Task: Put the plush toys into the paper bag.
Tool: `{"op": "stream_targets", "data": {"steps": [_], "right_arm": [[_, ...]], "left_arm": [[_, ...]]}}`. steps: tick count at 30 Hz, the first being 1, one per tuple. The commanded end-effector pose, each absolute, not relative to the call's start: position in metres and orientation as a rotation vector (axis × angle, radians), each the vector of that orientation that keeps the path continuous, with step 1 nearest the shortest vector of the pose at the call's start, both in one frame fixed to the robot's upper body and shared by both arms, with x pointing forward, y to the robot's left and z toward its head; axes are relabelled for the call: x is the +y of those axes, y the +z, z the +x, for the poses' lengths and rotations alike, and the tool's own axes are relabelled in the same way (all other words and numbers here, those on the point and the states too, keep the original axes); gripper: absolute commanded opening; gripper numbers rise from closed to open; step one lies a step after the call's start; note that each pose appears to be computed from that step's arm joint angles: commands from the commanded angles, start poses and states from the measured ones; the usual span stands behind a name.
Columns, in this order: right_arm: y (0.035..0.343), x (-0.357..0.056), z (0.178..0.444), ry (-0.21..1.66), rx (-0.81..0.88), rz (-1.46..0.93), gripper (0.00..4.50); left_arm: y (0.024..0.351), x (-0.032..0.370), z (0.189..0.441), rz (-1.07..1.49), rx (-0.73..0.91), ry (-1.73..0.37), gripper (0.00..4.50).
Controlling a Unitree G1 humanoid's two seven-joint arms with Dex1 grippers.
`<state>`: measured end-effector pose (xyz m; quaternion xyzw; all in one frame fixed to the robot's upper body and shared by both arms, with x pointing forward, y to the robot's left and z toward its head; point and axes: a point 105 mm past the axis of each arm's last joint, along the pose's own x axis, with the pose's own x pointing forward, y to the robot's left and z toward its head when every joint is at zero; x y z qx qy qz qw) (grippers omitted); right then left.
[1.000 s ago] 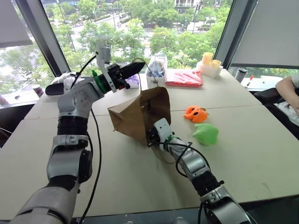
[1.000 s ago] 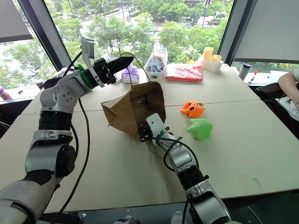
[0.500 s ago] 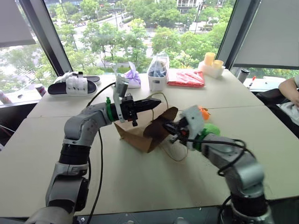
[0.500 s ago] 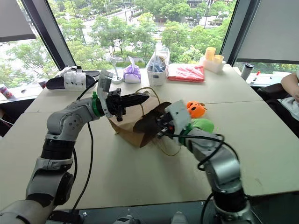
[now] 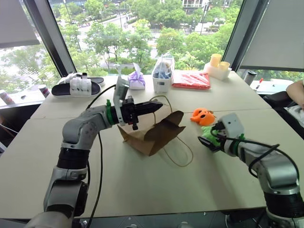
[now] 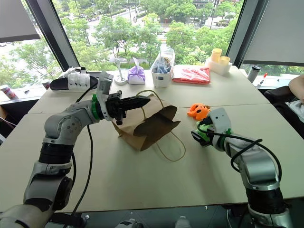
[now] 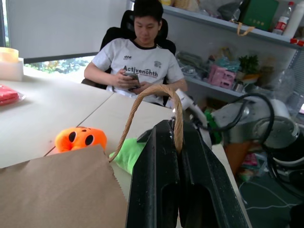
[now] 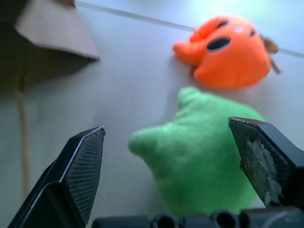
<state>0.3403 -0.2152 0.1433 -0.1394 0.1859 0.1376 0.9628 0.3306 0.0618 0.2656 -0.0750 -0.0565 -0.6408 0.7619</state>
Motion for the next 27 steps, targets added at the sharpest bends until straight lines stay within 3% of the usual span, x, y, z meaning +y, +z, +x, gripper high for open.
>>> {"op": "stream_targets", "data": {"steps": [1, 5, 7, 11, 15, 21, 27], "right_arm": [[0.134, -0.231, 0.357, 0.227, 0.389, -0.366, 4.45], [0.127, -0.243, 0.368, 0.186, 0.41, -0.485, 4.45], [0.133, -0.241, 0.371, 0.195, 0.38, -0.489, 3.92], [0.142, -0.241, 0.372, 0.191, 0.341, -0.503, 2.16], [0.157, -0.241, 0.369, 0.189, 0.298, -0.509, 0.14], [0.229, -0.187, 0.339, 0.432, 0.124, -0.354, 0.06], [0.223, -0.138, 0.313, 0.645, 0.144, -0.409, 0.06]], "left_arm": [[0.279, 0.063, 0.324, -0.132, -0.191, -1.398, 0.0], [0.28, 0.064, 0.325, -0.129, -0.199, -1.382, 0.0], [0.28, 0.065, 0.325, -0.129, -0.201, -1.378, 0.0], [0.28, 0.065, 0.325, -0.129, -0.205, -1.369, 0.0], [0.28, 0.066, 0.325, -0.13, -0.206, -1.363, 0.0], [0.275, 0.067, 0.325, -0.127, -0.186, -1.369, 0.0], [0.278, 0.068, 0.33, -0.119, -0.204, -1.346, 0.0]]}}
